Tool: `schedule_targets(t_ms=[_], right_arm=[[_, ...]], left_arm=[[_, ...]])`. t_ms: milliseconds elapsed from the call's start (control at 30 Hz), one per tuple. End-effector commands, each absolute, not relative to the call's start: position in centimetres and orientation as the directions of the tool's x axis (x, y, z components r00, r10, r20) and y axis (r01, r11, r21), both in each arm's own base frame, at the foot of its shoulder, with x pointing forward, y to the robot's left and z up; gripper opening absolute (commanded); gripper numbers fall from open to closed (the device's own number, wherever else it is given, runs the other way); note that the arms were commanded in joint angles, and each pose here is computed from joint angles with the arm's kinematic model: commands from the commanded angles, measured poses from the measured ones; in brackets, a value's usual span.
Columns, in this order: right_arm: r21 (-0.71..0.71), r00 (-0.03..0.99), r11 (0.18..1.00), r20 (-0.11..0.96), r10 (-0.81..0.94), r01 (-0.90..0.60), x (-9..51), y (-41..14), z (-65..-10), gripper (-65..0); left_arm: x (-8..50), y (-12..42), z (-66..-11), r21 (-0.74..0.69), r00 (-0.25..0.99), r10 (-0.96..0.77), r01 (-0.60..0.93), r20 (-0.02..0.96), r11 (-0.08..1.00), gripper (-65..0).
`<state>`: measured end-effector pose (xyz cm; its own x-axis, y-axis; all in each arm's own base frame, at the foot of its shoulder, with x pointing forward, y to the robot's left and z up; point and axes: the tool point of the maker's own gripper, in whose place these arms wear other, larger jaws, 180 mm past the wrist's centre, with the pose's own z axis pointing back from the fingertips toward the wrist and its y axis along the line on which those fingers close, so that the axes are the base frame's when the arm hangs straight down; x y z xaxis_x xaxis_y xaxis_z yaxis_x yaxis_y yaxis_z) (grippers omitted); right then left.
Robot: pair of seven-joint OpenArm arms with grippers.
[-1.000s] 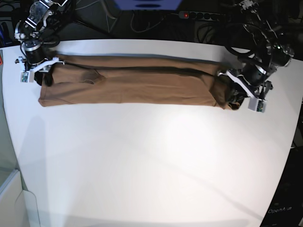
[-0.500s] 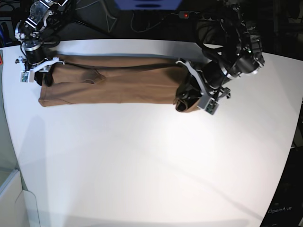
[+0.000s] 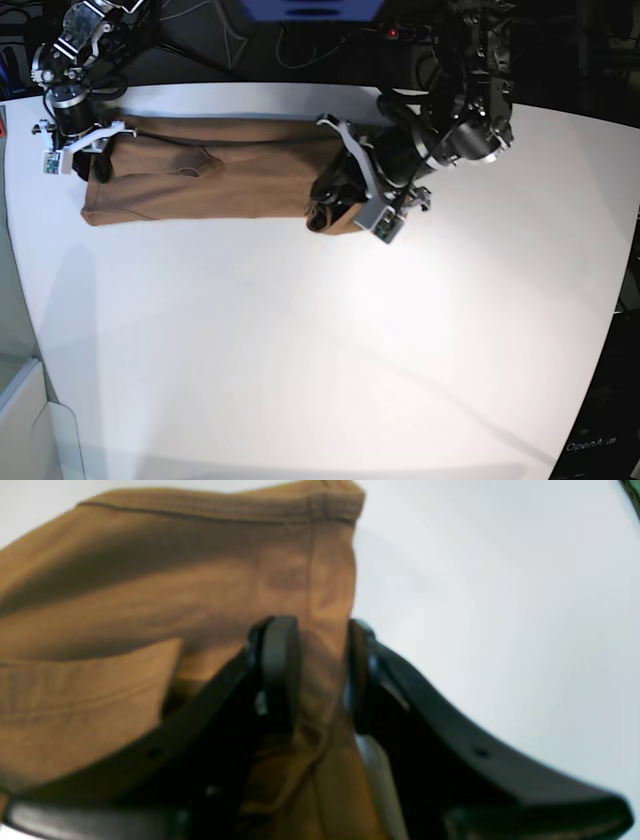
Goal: Fold the T-shirt properly
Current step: 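Regrasp the hem end with the left gripper and fold it toward the right gripper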
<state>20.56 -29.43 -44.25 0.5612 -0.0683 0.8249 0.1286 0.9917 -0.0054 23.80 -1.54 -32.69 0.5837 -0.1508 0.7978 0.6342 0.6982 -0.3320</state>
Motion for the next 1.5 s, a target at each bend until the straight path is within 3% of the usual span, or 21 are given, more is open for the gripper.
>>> schedule_targets(t_ms=[0,267,500,1367,1467], right_arm=[[-0.050,0.679,0.993,0.733,-0.039,0.110,18.4,-29.6,-46.4,-47.7],[-0.050,0.679,0.993,0.733,-0.039,0.110,18.4,-29.6,-46.4,-47.7],[-0.051,0.680,0.993,0.733,-0.038,0.109,18.4,-29.6,-46.4,-47.7],[-0.055,0.687,0.993,0.726,-0.035,0.108,17.7,-29.6,-46.6,-47.7],[-0.055,0.687,0.993,0.726,-0.035,0.108,17.7,-29.6,-46.6,-47.7]], left_arm=[[24.5,-1.9,-31.1,-0.335,0.545,-0.105,0.643,0.832,0.688,-62.7],[23.7,-3.3,-33.4,-0.402,0.607,-0.097,0.628,0.789,0.667,-62.7],[23.1,-5.2,-32.8,-0.411,0.587,-0.098,0.665,0.803,0.623,-62.8],[23.4,-5.4,-33.5,-0.425,0.604,-0.101,0.660,0.791,0.619,-62.1],[23.4,-5.5,-33.5,-0.426,0.603,-0.100,0.661,0.791,0.618,-54.8]])
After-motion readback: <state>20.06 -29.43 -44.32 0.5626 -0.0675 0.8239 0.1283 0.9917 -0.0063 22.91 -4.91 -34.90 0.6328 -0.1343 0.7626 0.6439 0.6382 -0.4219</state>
